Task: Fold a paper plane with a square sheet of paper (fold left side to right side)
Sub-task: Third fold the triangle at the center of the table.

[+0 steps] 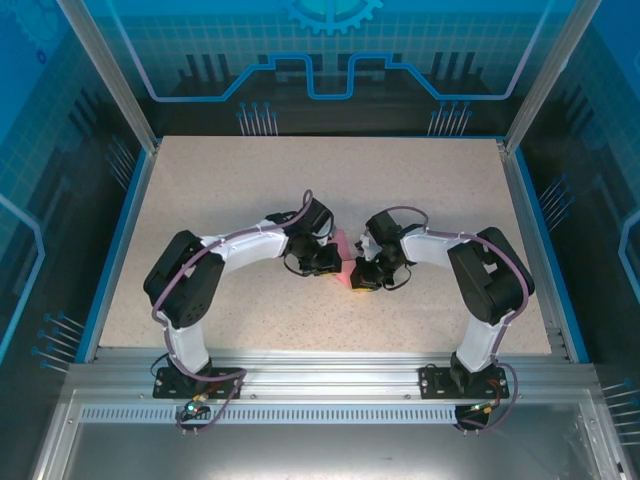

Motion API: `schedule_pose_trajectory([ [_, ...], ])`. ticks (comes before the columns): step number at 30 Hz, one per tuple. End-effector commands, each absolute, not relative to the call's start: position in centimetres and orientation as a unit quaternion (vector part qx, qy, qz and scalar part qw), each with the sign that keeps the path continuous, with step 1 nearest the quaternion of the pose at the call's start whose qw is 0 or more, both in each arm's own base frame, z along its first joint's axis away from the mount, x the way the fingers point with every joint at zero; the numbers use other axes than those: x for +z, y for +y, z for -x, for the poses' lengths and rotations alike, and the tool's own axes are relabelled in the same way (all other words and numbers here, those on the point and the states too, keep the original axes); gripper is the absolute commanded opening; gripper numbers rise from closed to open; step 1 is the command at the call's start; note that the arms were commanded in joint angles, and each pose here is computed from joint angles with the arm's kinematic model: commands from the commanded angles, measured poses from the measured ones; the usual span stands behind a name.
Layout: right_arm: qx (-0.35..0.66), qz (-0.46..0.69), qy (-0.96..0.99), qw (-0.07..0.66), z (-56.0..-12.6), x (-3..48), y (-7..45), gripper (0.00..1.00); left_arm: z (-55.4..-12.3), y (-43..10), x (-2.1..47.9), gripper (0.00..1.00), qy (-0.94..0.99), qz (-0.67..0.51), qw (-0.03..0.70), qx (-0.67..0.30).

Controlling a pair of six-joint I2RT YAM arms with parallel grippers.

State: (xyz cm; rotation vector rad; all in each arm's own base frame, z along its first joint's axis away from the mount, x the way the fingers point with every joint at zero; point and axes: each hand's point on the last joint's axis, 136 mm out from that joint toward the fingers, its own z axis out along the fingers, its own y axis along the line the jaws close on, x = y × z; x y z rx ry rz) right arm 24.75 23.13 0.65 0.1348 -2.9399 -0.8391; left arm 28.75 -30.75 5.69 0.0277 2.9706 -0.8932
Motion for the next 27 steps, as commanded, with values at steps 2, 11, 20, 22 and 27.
schedule_pose_trajectory([
  [2, -0.17, -0.017, -0.981, 0.087, -22.2, -3.3, 19.3, 0.08, -28.5, -32.7, 5.5, 0.15, 0.95, -0.015, 0.008, -0.311],
  [11, -0.17, -0.018, -0.981, 0.088, -22.1, -3.3, 19.3, 0.08, -28.2, -32.6, 3.6, 0.13, 0.956, -0.009, -0.008, -0.293],
  [20, -0.17, -0.018, -0.981, 0.088, -22.1, -3.4, 19.3, 0.08, -28.3, -33.1, 3.6, 0.14, 0.952, -0.01, -0.012, -0.305],
  [22, -0.17, -0.018, -0.981, 0.089, -22.0, -3.4, 19.3, 0.08, -28.3, -33.2, 3.4, 0.13, 0.952, -0.009, -0.013, -0.306],
  [27, -0.168, -0.018, -0.982, 0.088, -22.1, -3.3, 19.3, 0.08, -28.4, -32.9, 2.2, 0.13, 0.958, -0.011, -0.019, -0.287],
])
